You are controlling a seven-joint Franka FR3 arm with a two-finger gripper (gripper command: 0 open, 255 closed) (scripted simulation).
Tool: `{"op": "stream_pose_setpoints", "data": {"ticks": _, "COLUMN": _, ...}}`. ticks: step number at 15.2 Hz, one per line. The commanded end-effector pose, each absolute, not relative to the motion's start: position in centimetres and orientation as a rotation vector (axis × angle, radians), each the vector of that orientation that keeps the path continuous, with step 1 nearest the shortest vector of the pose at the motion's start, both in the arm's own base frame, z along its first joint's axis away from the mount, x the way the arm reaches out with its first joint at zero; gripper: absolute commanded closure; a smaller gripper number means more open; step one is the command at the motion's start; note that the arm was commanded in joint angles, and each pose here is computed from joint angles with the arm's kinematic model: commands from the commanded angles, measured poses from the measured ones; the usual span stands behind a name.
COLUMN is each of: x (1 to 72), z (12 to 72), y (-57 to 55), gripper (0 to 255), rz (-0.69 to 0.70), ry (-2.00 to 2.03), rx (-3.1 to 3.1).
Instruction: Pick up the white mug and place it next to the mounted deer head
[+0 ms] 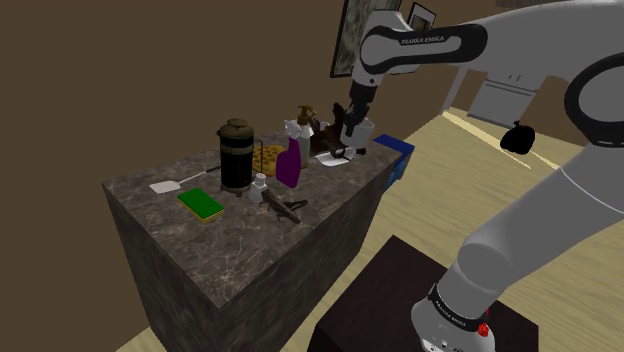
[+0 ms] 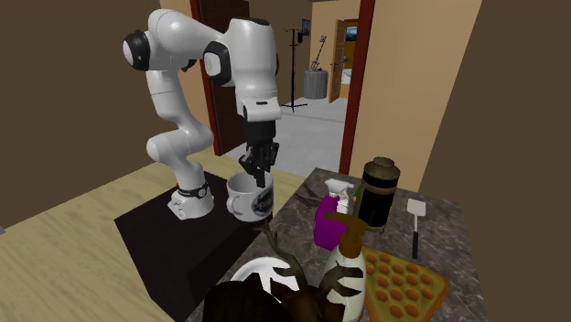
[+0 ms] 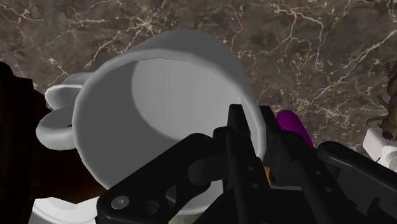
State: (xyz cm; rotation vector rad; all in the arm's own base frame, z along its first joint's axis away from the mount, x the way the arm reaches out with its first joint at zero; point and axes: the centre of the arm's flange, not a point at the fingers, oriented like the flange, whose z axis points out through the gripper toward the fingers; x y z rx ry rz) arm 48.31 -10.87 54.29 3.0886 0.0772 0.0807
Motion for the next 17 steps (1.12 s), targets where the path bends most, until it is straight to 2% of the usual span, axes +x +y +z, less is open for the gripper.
{"op": "stream_pose_setpoints", "data": {"ticks": 1, "x": 48.3, "z": 53.0, "y": -11.0, "gripper": 255, "rz": 0.077, "ry": 0.075, "rx": 3.089}}
{"op": "stream_pose_setpoints", "data": {"ticks": 17, "x": 48.3, "z": 44.6, "y": -11.0, "gripper": 255, "rz": 0.077, "ry": 0.075, "rx": 3.089}}
